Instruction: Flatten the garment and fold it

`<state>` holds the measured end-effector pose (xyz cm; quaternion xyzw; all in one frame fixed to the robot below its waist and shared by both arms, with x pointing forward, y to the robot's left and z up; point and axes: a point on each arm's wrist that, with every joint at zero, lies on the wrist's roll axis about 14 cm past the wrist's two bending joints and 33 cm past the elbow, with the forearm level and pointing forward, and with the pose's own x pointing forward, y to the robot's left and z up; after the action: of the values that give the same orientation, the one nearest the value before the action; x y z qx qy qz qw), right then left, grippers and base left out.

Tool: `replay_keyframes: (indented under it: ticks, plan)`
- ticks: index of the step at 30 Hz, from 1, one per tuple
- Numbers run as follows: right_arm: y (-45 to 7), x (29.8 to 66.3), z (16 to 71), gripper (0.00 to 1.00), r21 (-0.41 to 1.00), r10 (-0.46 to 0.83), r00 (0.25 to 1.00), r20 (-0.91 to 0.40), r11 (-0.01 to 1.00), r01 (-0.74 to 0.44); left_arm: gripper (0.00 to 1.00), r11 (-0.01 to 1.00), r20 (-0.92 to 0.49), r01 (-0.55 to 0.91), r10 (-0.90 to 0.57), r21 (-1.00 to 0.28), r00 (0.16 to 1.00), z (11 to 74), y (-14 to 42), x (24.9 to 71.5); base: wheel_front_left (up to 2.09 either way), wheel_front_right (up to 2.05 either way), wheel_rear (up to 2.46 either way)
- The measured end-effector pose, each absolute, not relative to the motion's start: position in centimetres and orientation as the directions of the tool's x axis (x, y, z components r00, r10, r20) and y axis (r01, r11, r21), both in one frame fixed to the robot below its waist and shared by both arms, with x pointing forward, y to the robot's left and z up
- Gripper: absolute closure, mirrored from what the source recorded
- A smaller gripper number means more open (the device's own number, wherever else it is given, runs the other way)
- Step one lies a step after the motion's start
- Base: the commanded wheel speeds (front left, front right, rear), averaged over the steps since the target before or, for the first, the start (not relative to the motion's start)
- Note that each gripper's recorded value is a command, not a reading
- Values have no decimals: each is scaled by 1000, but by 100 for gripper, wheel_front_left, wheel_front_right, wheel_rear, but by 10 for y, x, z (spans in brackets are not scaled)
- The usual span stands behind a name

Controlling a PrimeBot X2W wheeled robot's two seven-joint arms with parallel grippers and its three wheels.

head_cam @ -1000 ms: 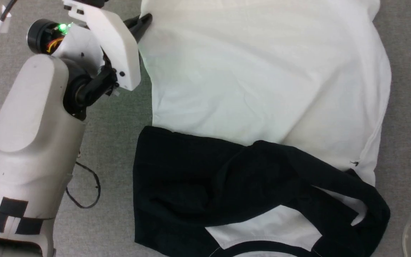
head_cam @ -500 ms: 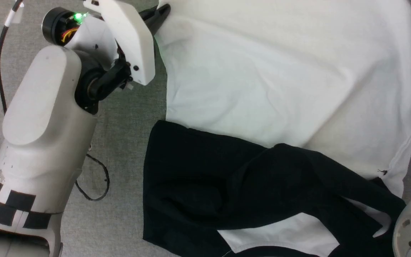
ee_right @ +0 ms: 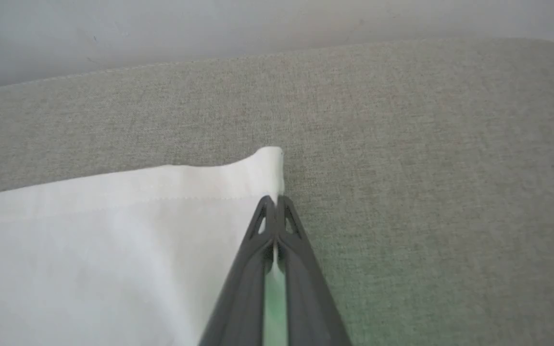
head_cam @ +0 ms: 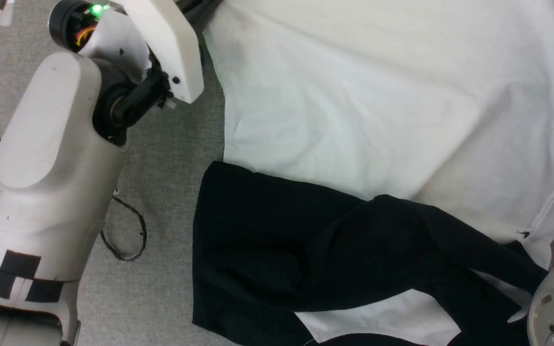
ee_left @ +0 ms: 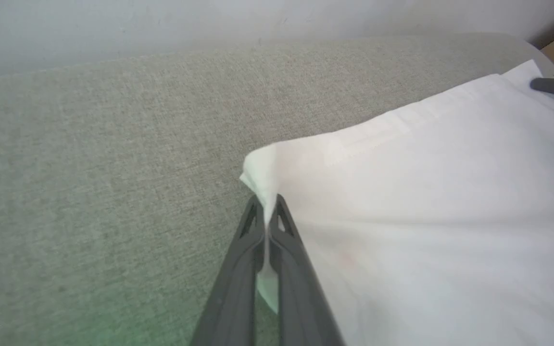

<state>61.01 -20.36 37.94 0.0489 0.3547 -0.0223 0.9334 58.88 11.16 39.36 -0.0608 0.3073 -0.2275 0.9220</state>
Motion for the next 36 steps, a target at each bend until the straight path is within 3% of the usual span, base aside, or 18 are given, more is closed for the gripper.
replay_keyframes:
  ticks: [8, 13, 21, 29, 36]
  plan:
    - [-191, 628, 444, 100, 144, 55, 894, -445, 990, 10, 100, 902, -328, 382, -429, -199, 841, 454, 126, 606, 0, 0, 0]
    - [-188, 617, 483, 100, 161, 95, 940, -327, 986, -44, 100, 897, -189, 406, -436, -176, 880, 500, 129, 598, 0, 0, 0]
    - [-181, 553, 507, 100, 230, 160, 955, -249, 968, -102, 100, 869, -42, 466, -478, -164, 877, 541, 127, 530, 0, 0, 0]
    - [-186, 475, 533, 100, 303, 177, 964, -198, 947, -111, 100, 871, -38, 462, -473, -166, 880, 555, 134, 440, 0, 0, 0]
    - [-191, 414, 534, 100, 381, 170, 964, -207, 921, -81, 100, 863, -89, 418, -458, -284, 885, 547, 137, 363, 0, 0, 0]
